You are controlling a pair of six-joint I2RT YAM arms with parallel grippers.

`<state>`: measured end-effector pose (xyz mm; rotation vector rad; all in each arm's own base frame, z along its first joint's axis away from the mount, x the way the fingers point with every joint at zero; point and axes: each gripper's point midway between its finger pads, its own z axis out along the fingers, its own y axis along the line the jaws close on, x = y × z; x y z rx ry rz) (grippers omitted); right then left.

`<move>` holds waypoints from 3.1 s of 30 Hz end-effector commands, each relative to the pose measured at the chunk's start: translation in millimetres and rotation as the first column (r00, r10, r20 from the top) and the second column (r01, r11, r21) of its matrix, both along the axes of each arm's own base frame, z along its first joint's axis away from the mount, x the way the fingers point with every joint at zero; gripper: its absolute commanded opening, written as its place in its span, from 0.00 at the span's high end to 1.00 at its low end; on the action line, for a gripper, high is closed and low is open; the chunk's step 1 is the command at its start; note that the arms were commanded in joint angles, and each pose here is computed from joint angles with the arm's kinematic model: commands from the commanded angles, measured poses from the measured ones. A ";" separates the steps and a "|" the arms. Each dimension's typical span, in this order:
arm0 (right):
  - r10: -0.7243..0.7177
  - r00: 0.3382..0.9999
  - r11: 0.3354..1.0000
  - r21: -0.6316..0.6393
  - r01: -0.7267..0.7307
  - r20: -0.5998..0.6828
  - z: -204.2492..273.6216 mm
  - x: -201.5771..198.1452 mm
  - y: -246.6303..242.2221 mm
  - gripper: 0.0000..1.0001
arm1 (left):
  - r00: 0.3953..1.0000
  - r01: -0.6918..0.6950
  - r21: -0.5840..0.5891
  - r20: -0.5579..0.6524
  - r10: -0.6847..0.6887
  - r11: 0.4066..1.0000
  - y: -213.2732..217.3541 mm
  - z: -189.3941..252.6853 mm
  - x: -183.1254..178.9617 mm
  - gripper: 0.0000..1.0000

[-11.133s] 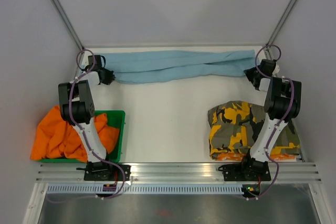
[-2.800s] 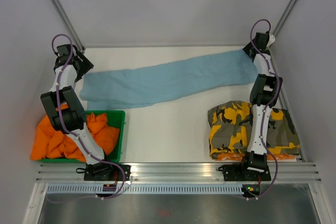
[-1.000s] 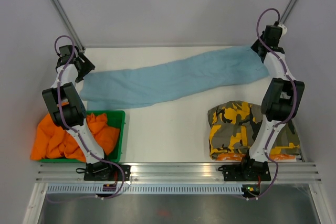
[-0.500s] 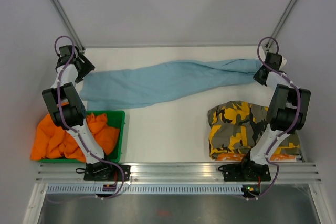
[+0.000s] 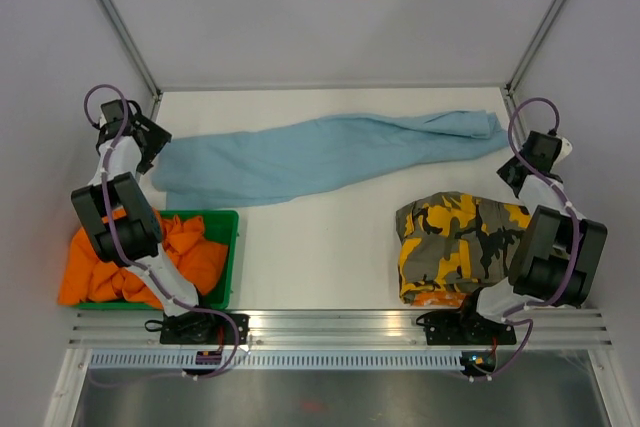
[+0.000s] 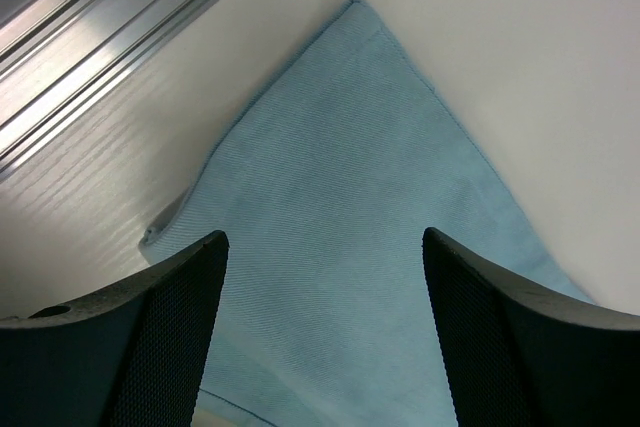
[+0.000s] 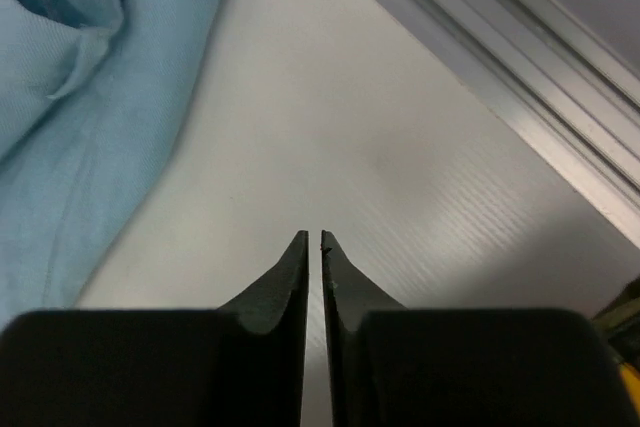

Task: Fold and stack the trousers
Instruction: Fold the trousers

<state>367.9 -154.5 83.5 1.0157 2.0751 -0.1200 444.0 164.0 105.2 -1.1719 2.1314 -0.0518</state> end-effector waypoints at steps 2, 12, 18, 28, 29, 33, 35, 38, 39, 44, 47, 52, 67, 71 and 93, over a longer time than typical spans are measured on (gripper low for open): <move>0.105 0.960 0.986 0.096 -0.134 0.260 46.5 64.4 21.0 0.57 | 0.992 0.003 -0.026 0.126 0.000 1.000 -6.9 33.0 5.7 0.16; -0.011 0.853 0.954 0.261 -0.148 0.522 79.7 148.2 39.4 0.15 | 0.991 0.020 -0.016 0.134 -0.018 1.000 -7.3 32.6 5.5 0.16; -0.113 0.870 0.935 0.348 -0.070 0.479 51.2 174.2 46.3 0.15 | 0.992 0.017 0.013 0.124 -0.019 1.000 -2.4 33.1 6.3 0.16; -0.233 0.903 0.931 0.351 0.100 0.361 23.4 165.0 37.1 0.12 | 0.992 0.007 0.022 0.130 -0.010 1.000 4.6 37.2 7.8 0.16; -0.226 0.911 0.933 0.346 0.100 0.346 21.1 167.1 37.2 0.12 | 0.992 0.007 0.019 0.123 -0.010 1.000 4.3 34.7 7.0 0.16; -0.222 0.913 0.930 0.357 0.092 0.342 12.9 178.2 38.4 0.14 | 0.994 0.008 0.015 0.113 -0.009 1.000 4.1 30.3 6.6 0.16; -0.223 0.916 0.929 0.357 0.096 0.333 3.6 185.8 35.7 0.19 | 0.994 0.006 0.014 0.112 -0.008 1.000 4.9 29.1 6.7 0.16; -0.205 0.918 0.929 0.364 0.073 0.340 -1.1 197.0 37.7 0.42 | 0.995 0.000 0.011 0.105 -0.001 1.000 7.9 25.9 6.2 0.16; -0.201 0.915 0.930 0.362 0.067 0.348 -0.1 199.2 37.7 0.64 | 0.995 -0.011 0.004 0.098 0.010 1.000 10.9 23.5 4.3 0.16; -0.178 0.909 0.946 0.318 0.053 0.378 11.7 203.4 33.0 1.00 | 0.991 -0.115 -0.112 0.052 0.122 0.987 30.3 0.5 -4.0 0.14; -0.154 0.908 0.956 0.291 0.037 0.389 19.5 203.0 32.3 1.00 | 0.988 -0.092 -0.134 0.110 0.107 0.987 35.3 2.3 10.0 0.14; -0.130 0.903 0.960 0.278 0.013 0.409 25.3 201.1 34.9 1.00 | 0.981 0.032 -0.072 0.194 -0.018 0.997 39.8 3.3 45.8 0.15; -0.095 0.900 0.954 0.298 -0.041 0.426 20.8 207.9 43.4 1.00 | 0.991 0.124 0.039 -0.049 -0.122 0.991 48.6 -62.8 87.6 0.18; -0.098 0.902 0.955 0.296 -0.034 0.420 18.3 205.6 42.8 1.00 | 0.993 0.110 0.072 -0.058 -0.105 0.991 51.7 -61.0 97.7 0.19; -0.105 0.907 0.960 0.281 -0.016 0.409 19.5 197.5 40.5 1.00 | 0.934 0.300 0.065 -0.224 -0.279 0.952 22.4 -80.6 96.0 0.56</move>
